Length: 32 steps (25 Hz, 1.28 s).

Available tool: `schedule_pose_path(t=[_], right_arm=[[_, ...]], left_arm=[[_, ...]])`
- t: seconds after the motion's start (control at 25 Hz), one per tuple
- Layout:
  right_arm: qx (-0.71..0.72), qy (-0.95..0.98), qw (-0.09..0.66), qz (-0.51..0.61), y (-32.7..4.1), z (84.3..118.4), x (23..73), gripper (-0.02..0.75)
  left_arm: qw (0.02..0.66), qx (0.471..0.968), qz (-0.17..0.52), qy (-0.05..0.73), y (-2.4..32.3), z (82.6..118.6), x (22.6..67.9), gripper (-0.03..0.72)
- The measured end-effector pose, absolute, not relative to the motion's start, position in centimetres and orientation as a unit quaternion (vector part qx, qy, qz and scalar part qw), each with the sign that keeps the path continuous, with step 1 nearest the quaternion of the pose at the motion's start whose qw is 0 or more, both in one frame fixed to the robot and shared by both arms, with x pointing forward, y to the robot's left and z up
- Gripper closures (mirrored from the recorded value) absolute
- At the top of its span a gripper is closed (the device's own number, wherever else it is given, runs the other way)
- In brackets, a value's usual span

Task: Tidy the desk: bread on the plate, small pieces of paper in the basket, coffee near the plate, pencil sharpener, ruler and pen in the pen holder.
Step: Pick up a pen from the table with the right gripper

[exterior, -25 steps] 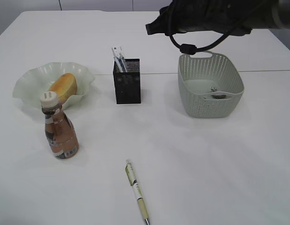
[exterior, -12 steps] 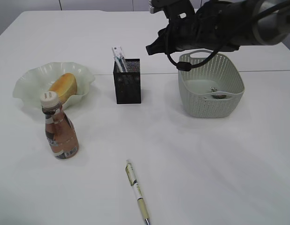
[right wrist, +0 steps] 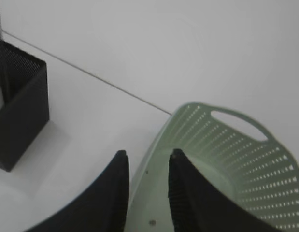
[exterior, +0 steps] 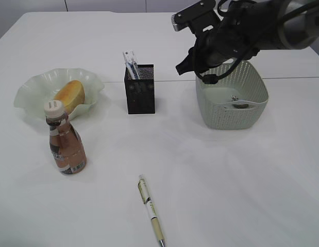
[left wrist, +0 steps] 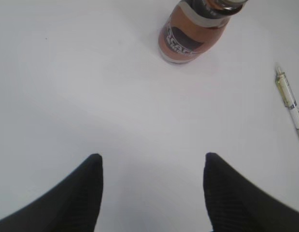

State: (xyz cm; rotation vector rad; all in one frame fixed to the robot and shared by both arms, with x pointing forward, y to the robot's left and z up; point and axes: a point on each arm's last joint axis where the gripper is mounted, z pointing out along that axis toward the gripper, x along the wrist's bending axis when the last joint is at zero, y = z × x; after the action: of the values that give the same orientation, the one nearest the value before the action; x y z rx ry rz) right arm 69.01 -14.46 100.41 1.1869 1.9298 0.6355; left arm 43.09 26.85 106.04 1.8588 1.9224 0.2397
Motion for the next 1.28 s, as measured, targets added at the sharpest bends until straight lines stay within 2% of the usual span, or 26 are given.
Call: schedule_pose_path(t=[0.2,0.44,0.6,0.84,0.96,1.16,1.28], right_arm=[[0.493,0.778,0.329,0.208,-14.6,100.0,67.9,0.529],[0.529,0.805,0.206,0.17,-14.0,100.5,65.1,0.526],[0.57,0.802,0.118,0.131,-13.9,100.5,63.3,0.484],[0.609,0.782,-0.018,0.134,-11.9,100.6,61.2,0.423],[0.594,0.794,-0.038,0.121,-9.6,100.6,59.7,0.418],[0.574,0.812,-0.024,0.101,-5.1,100.5,56.6,0.416],[0.569,0.815,-0.035,0.102,-3.8,100.4,55.6,0.416]], left_arm=[[0.226,0.674,0.087,0.697,26.9,106.0,43.1,0.209],[0.227,0.674,0.088,0.697,26.9,106.0,43.1,0.209],[0.232,0.673,0.092,0.697,26.9,106.1,43.2,0.209],[0.239,0.67,0.099,0.696,26.9,106.2,43.4,0.209],[0.242,0.67,0.101,0.695,26.9,106.2,43.4,0.209],[0.244,0.669,0.102,0.695,26.8,106.2,43.5,0.209],[0.245,0.668,0.102,0.695,26.8,106.2,43.5,0.209]])
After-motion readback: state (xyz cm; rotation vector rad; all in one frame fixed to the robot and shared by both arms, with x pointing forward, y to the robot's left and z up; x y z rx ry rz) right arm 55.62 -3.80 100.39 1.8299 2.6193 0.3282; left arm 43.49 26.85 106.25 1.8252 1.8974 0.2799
